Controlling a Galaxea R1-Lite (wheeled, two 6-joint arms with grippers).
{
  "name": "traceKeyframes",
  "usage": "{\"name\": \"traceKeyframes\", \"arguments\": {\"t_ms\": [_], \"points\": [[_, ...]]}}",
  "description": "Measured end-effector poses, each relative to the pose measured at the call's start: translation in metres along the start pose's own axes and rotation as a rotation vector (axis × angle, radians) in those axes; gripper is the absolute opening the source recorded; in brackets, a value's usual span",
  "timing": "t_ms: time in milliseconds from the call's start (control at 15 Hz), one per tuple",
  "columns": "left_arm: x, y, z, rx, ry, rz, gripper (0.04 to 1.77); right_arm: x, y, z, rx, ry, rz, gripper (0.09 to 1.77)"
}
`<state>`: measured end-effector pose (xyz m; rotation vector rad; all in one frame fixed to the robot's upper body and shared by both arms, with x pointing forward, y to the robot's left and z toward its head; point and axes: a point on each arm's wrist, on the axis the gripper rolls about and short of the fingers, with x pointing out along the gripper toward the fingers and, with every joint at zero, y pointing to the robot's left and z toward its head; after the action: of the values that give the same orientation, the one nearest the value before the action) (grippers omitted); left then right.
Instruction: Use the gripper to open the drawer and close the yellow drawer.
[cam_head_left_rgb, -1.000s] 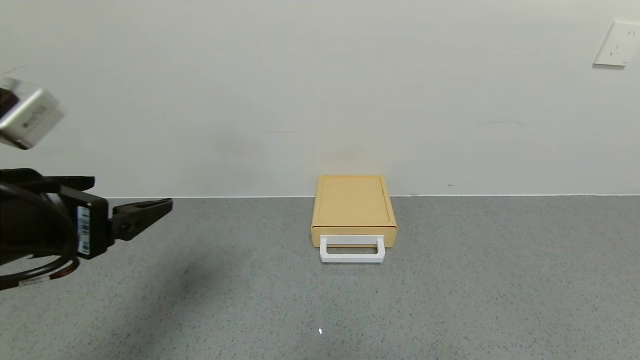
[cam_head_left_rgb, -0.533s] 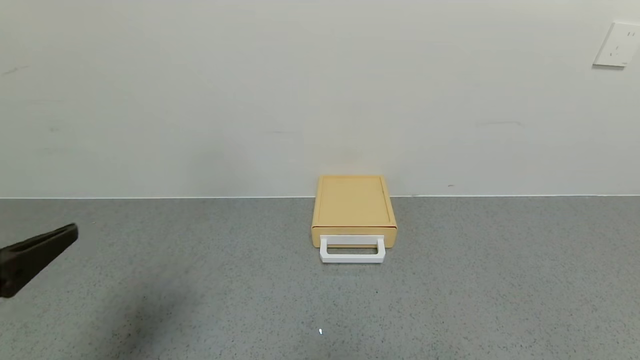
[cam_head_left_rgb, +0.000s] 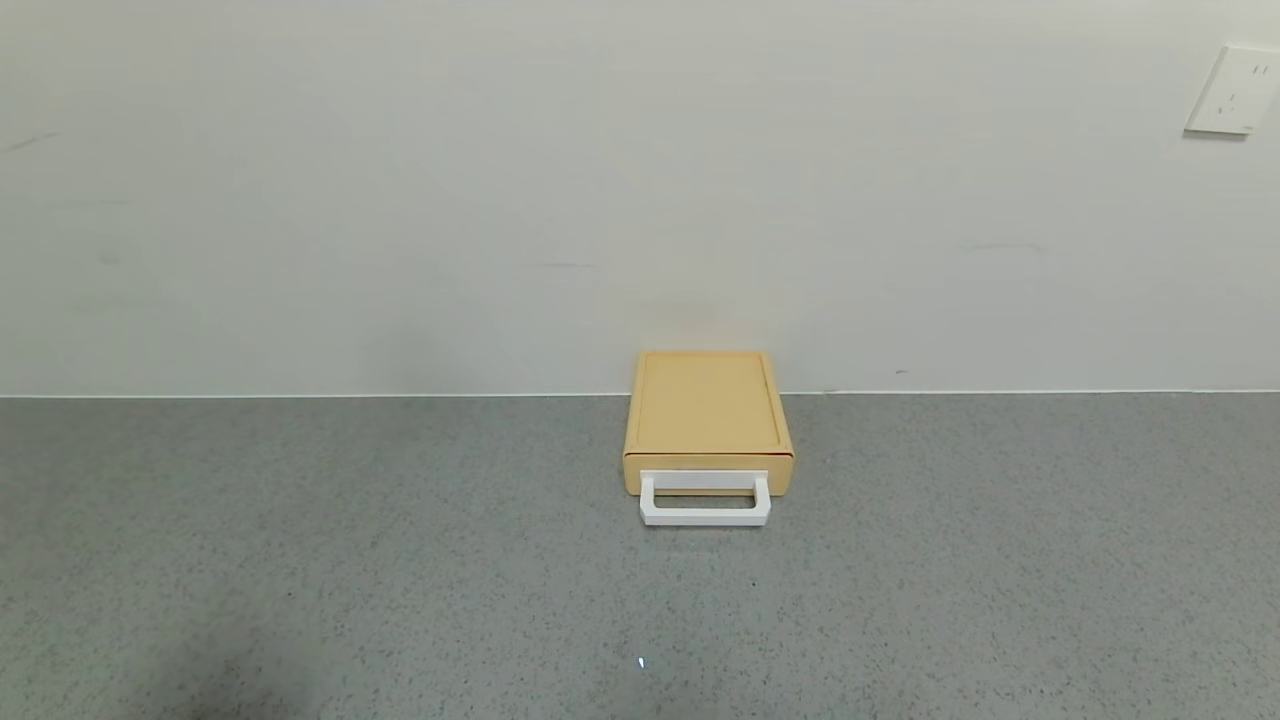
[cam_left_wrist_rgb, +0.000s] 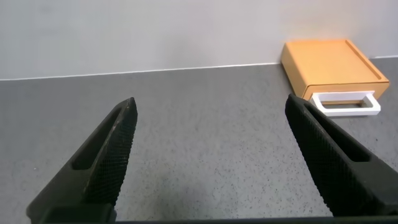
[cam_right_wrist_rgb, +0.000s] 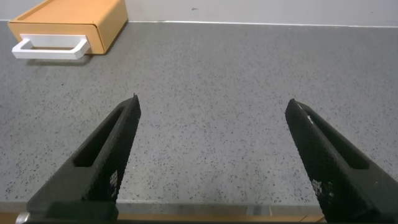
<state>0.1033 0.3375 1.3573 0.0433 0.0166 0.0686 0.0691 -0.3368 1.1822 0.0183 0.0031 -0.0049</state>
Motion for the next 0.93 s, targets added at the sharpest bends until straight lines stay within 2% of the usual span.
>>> {"name": "traceKeyframes", "arguments": {"t_ms": [200,533,800,933], "points": [[-0.018,0.005,-0.011,-0.014,-0.049,0.035,1.72,0.000,0.000,0.000,0.000,0.000,0.000,1.71],[-0.040,0.006,-0.034,-0.025,-0.101,0.149,1.72,0.000,0.000,0.000,0.000,0.000,0.000,1.71],[-0.051,0.004,-0.065,-0.021,-0.111,0.220,1.72,0.000,0.000,0.000,0.000,0.000,0.000,1.71],[-0.051,0.002,-0.085,-0.023,-0.101,0.232,1.72,0.000,0.000,0.000,0.000,0.000,0.000,1.71]]}}
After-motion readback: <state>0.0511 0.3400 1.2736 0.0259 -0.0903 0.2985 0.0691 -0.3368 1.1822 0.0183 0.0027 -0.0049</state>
